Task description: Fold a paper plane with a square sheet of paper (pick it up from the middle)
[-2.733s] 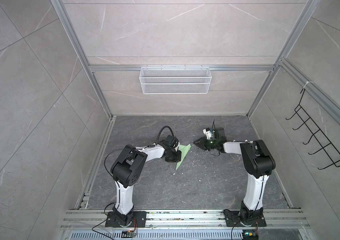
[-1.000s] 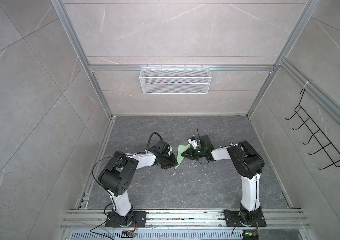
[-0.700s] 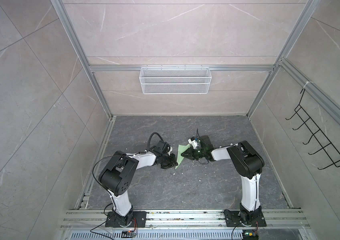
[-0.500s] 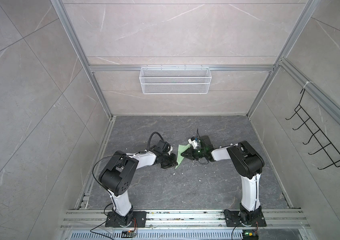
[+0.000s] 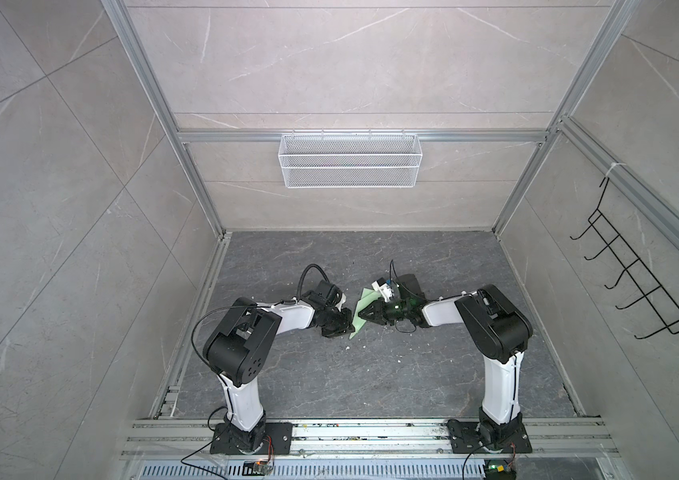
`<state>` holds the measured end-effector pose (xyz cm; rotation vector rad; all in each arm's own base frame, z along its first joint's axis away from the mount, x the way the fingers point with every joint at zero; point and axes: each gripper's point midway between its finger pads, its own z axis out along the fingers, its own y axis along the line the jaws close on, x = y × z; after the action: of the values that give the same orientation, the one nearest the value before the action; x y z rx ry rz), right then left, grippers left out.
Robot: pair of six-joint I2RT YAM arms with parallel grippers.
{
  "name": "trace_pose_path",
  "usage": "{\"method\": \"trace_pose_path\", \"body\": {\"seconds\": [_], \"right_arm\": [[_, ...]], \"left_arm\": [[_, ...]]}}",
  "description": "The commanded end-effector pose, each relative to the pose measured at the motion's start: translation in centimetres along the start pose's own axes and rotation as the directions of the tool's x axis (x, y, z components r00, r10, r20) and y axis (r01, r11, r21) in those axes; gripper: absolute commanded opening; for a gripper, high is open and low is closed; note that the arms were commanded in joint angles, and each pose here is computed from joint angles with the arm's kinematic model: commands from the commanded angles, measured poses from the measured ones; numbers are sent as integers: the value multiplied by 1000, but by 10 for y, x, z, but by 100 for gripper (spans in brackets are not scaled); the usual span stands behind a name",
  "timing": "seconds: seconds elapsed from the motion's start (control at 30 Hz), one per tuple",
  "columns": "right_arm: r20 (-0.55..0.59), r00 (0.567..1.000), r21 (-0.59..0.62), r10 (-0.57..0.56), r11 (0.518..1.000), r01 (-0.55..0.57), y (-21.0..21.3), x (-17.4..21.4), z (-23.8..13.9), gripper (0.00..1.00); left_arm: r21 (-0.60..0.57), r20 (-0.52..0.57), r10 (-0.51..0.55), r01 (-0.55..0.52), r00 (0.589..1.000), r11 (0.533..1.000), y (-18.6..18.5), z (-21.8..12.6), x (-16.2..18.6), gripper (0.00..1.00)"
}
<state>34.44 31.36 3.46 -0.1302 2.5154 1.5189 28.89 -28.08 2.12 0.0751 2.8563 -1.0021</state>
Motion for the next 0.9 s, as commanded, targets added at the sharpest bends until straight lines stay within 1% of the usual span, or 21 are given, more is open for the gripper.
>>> {"method": "trace_pose_path", "body": {"seconds": [0.0,0.2,0.4,0.47,0.63,0.87], "right_arm": [[-8,1000,-2,12,1000,-12,-3,7,0,20],[-10,1000,31,28,999,-28,-14,11,1,19],[-7,999,71,39,997,-38,-26,14,2,19],[-7,999,83,47,995,-46,-30,16,1,19],[-8,998,89,55,995,-54,-35,18,0,18],[-11,998,92,61,994,-60,-40,21,1,18]], "left_arm": [[-18,3,29,-29,1000,999,-2,0,-4,6],[-13,-1,29,-29,1000,1000,-3,0,-3,9],[10,13,33,-33,999,999,-12,-8,-5,16],[29,20,35,-35,999,999,-17,-11,-5,17],[66,30,20,-21,999,998,-25,-15,-7,18],[106,39,-33,29,999,994,-25,-21,-11,18]]}}
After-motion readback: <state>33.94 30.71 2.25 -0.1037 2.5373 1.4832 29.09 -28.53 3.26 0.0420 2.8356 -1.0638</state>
